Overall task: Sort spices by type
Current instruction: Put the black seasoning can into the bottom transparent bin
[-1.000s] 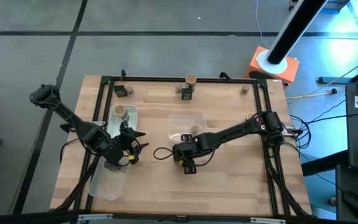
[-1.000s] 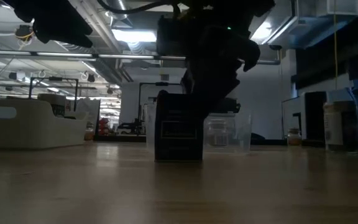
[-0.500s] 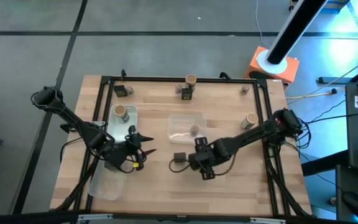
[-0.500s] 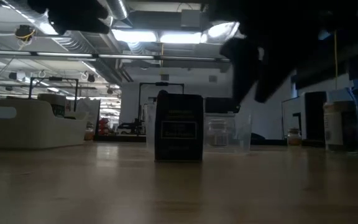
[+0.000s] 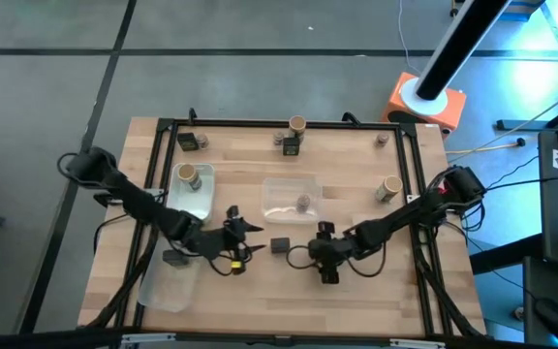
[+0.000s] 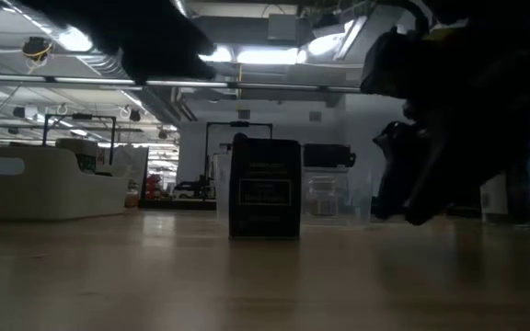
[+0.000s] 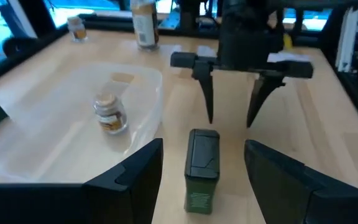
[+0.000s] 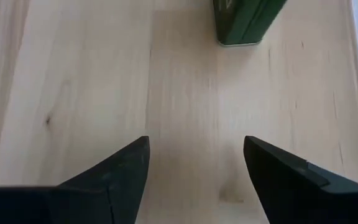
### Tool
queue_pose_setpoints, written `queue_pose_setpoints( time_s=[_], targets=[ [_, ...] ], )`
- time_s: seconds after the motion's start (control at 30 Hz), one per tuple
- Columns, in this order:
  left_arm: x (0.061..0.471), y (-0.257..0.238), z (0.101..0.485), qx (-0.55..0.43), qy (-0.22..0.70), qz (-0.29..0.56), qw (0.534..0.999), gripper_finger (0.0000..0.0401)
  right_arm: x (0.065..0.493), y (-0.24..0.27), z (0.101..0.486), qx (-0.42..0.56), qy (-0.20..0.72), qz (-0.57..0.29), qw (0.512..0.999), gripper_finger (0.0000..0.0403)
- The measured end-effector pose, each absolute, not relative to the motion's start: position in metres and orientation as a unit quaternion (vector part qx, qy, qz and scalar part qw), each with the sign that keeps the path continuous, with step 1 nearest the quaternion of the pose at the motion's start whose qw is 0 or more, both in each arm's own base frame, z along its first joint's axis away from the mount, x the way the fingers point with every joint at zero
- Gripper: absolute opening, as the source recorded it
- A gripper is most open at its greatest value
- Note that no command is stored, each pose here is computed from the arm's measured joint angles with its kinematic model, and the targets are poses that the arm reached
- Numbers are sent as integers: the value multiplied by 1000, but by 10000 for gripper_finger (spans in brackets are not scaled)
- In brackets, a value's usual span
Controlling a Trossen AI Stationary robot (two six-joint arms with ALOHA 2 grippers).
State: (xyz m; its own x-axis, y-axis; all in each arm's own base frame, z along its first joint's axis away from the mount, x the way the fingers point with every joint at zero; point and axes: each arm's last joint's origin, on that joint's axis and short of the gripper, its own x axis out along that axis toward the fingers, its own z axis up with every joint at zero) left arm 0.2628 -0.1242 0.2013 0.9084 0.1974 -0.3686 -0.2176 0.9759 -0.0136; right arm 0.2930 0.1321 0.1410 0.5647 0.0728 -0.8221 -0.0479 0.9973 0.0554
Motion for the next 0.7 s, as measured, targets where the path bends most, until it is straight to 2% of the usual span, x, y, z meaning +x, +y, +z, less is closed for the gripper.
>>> queue_pose_setpoints(
  time_s=[0.3,0.7],
  targets=[
    [289,-112,173,-52,196,94,975,210,289,127,132,4,434,-4,901,261],
    [298,-112,150,-37,223,68,972,210,290,125,133,-8,424,-29,905,261]
  ],
)
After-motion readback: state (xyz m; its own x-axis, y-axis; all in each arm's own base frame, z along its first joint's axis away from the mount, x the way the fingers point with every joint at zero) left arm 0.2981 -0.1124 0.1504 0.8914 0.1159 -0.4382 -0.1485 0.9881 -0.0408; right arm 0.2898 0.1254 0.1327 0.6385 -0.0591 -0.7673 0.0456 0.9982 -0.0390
